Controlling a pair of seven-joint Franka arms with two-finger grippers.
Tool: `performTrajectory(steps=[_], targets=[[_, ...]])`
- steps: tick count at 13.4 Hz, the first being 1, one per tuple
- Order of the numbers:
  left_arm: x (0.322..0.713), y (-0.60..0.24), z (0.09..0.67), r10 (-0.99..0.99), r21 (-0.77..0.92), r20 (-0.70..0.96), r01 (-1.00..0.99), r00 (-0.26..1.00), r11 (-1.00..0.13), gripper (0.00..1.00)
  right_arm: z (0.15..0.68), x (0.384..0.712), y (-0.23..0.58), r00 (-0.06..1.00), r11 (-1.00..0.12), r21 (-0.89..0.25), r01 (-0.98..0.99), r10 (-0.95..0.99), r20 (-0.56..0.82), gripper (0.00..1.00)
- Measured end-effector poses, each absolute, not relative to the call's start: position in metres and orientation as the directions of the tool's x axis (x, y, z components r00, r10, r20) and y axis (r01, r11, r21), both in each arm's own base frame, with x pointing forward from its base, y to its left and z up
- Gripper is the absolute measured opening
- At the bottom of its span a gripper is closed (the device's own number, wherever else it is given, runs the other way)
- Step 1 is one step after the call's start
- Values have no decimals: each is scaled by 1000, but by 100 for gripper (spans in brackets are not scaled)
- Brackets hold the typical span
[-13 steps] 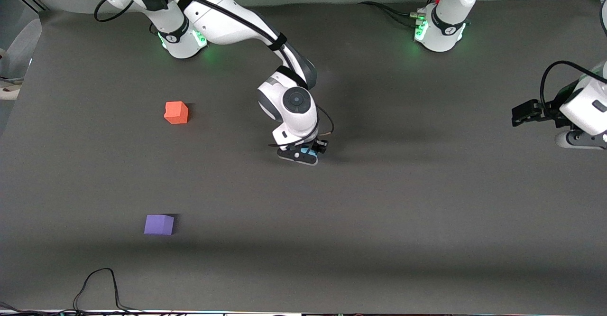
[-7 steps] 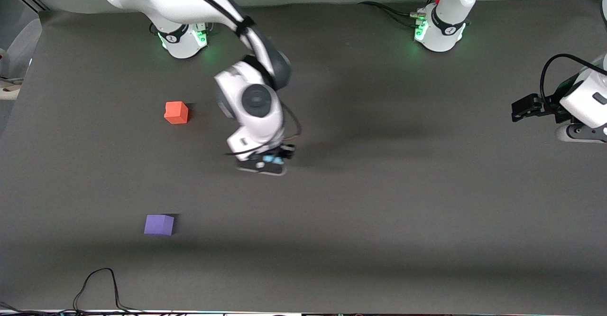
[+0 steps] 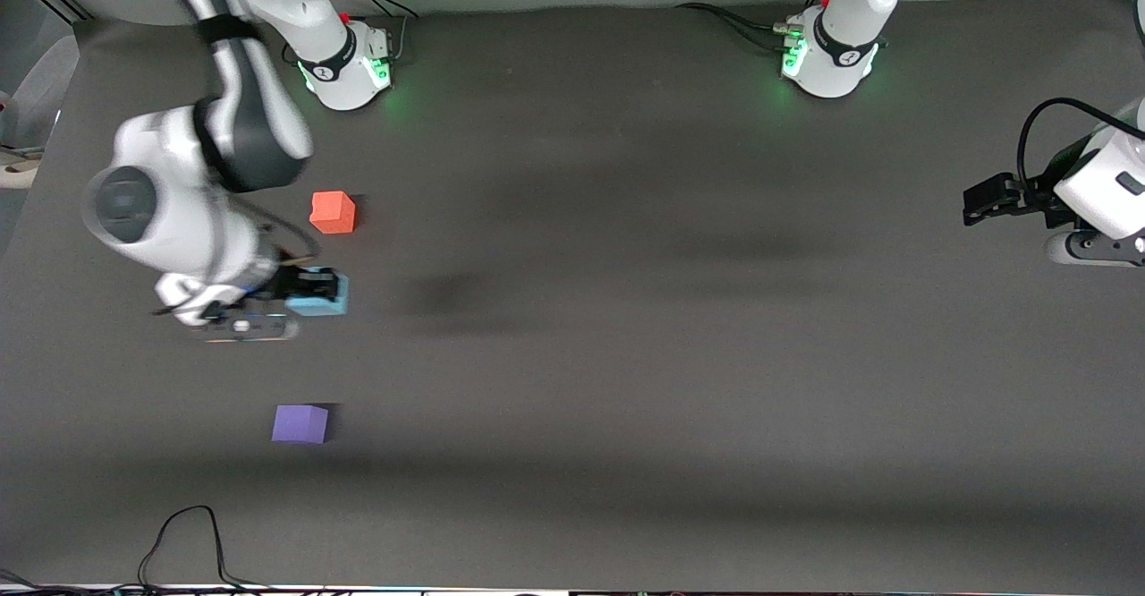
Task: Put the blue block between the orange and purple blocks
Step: 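Grasp the blue cube with the right gripper and carry it toward the orange cube, then lower the blue cube between the orange and purple cubes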
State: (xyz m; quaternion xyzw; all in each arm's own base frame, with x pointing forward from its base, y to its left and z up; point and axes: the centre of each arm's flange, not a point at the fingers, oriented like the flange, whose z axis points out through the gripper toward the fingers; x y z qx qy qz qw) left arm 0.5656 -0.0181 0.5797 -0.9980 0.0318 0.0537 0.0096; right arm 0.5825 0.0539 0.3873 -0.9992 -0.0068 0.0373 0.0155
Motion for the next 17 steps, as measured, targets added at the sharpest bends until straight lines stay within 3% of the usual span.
performTrajectory(steps=[2, 7, 17], targets=[[566, -18, 579, -62, -15, -109, -64, 992, -998, 100, 345, 567, 3, 998, -999, -41, 18, 20, -53, 57], [566, -18, 578, -62, -15, -112, -64, 992, -998, 100, 245, 530, 0, 998, -999, -5, 45, 45, -38, 57], [566, -18, 578, -63, -15, -112, -65, 992, -998, 100, 201, 532, 12, 999, -999, 6, 51, 51, -18, 57]])
